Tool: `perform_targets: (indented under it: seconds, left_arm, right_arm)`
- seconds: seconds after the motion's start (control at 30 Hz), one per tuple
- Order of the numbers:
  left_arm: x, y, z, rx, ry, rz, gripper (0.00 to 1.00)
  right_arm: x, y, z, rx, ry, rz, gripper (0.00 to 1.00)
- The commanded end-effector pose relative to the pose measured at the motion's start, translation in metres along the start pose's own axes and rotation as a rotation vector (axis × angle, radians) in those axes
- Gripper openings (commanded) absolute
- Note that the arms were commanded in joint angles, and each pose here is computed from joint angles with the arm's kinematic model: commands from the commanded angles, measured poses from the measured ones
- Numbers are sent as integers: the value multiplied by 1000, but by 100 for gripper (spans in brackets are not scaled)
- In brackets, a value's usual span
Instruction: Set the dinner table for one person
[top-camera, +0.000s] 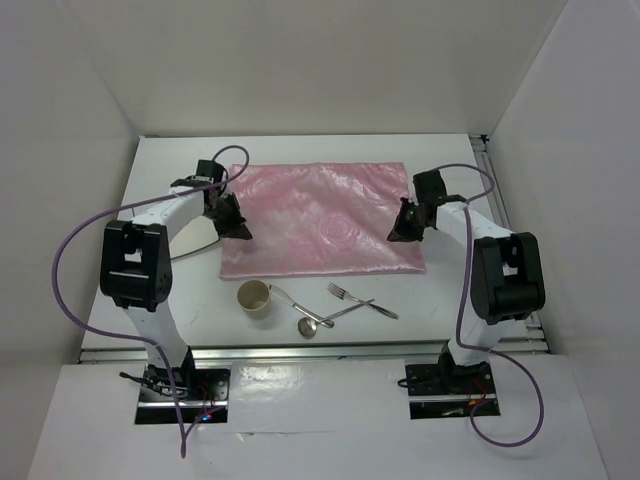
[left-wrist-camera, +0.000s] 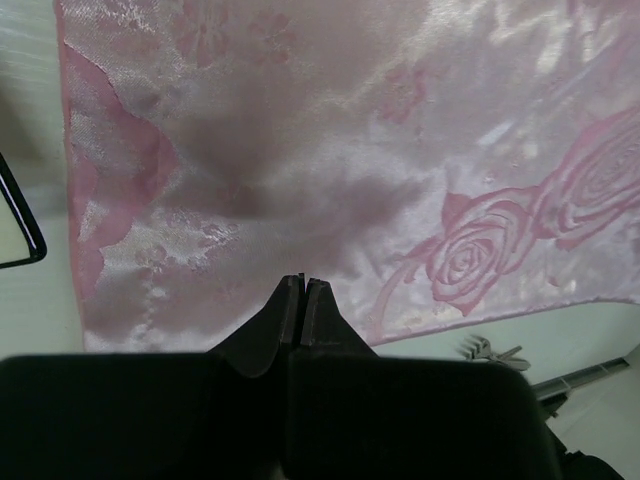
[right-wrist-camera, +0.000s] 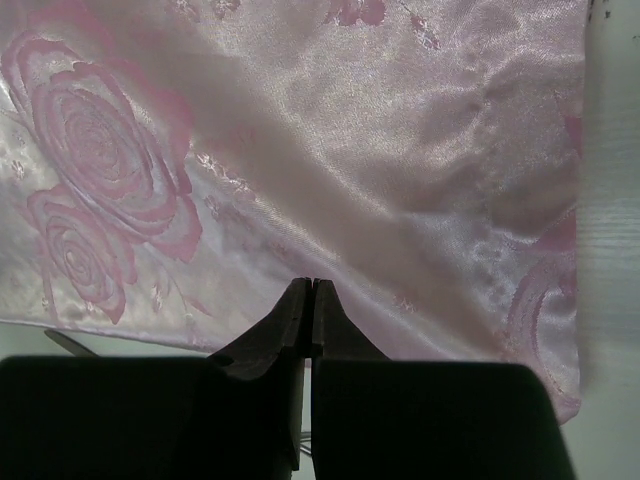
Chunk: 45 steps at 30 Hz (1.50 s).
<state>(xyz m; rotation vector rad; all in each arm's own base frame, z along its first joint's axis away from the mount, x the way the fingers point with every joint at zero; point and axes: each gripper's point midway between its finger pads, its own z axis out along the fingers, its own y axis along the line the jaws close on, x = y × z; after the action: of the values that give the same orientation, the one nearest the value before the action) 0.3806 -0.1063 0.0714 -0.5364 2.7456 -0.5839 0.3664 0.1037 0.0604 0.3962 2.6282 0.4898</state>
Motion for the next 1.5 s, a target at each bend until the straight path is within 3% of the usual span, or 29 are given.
perform_targets:
  seconds: [0.0, 0.33, 0.7, 0.93, 1.2, 1.27, 1.3, 1.33, 1.37, 1.4, 1.43, 1.47]
  left_arm:
    - [10, 14, 17, -88, 31, -5, 0]
    - [35, 51, 43, -229, 128, -2, 0]
    - [44, 70, 36, -310, 124, 10, 0]
    - [60, 84, 34, -345, 150, 14, 0]
    - [37, 66, 11, -320, 79, 49, 0]
    - [20, 50, -9, -303, 29, 59, 6]
    - [12, 45, -17, -299, 2, 73, 13]
    - [6, 38, -26, -286, -21, 78, 28]
    - [-7, 27, -43, -272, -70, 99, 35]
    - [-12, 20, -52, -260, -91, 103, 41]
    - [-18, 16, -61, -258, -116, 106, 49]
    - [-29, 11, -74, -252, -160, 113, 65]
  right_arm:
    - [10, 2, 3, 12, 24, -14, 0]
    - [57, -24, 16, 91, 135, 13, 0]
    - [98, -39, 8, 140, 200, 8, 0]
    - [105, -44, -3, 166, 185, 14, 0]
    - [78, -24, -13, 123, 144, -17, 0]
    - [52, -2, -26, 91, 104, -60, 0]
    - [44, 10, -31, 68, 92, -81, 0]
    - [37, 15, -38, 63, 85, -102, 1]
    - [14, 37, -50, 25, 28, -122, 7]
    - [3, 45, -58, 11, 4, -140, 19]
    - [-6, 52, -64, 21, -27, -154, 53]
    - [-13, 63, -73, 14, -59, -176, 65]
